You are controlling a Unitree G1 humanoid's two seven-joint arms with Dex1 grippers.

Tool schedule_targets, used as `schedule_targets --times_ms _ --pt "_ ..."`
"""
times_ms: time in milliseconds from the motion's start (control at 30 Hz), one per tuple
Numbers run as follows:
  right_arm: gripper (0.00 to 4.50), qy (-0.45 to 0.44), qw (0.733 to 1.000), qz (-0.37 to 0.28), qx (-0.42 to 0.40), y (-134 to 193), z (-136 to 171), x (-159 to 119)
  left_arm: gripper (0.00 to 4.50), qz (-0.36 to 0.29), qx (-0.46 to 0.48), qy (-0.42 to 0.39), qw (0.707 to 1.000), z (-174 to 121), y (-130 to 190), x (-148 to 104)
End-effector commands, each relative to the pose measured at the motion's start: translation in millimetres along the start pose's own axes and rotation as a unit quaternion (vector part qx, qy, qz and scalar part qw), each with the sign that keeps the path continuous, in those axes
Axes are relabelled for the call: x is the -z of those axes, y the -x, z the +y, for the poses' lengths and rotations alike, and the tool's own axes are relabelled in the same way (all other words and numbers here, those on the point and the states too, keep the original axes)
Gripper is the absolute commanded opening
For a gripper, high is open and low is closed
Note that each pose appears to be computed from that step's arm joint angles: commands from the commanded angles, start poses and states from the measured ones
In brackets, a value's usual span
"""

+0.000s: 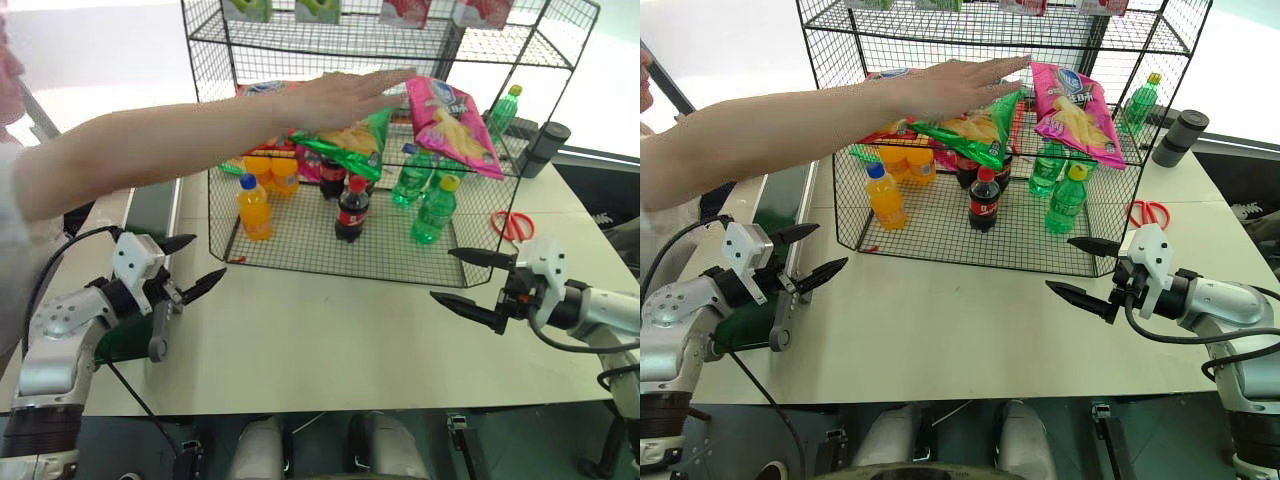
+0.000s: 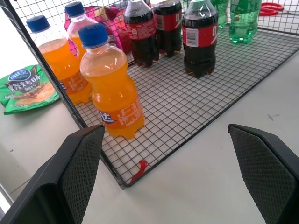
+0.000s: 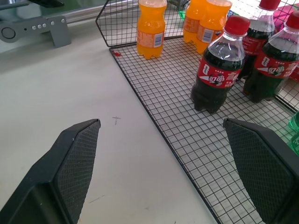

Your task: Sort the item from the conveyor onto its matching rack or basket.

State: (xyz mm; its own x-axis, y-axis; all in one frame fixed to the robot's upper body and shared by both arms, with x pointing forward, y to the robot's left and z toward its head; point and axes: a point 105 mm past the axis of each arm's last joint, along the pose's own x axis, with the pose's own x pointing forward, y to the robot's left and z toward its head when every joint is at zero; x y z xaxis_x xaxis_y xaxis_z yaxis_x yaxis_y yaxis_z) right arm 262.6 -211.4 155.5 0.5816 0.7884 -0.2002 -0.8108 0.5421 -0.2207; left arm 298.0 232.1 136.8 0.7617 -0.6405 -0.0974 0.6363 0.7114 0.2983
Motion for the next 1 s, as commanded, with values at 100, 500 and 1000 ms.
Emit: schedule_targets --times_ms 100,500,1000 --pt "4.4 0.02 1.0 -0.008 -0.006 -2.8 0.3 -6.7 4.5 -0.013 -0.001 -0.015 1.0 0.6 -1.7 -9.7" --pt "4.4 0.025 1.0 -0.007 -0.005 -5.1 -1.9 -6.2 4.5 -0.011 -0.001 -0.022 1.0 -1.2 -2.9 -9.1" --pt "4.4 0.029 1.0 -0.005 -0.008 -7.3 -2.7 -5.5 4.5 -0.022 -0.001 -0.021 1.0 -2.6 -3.7 -12.5"
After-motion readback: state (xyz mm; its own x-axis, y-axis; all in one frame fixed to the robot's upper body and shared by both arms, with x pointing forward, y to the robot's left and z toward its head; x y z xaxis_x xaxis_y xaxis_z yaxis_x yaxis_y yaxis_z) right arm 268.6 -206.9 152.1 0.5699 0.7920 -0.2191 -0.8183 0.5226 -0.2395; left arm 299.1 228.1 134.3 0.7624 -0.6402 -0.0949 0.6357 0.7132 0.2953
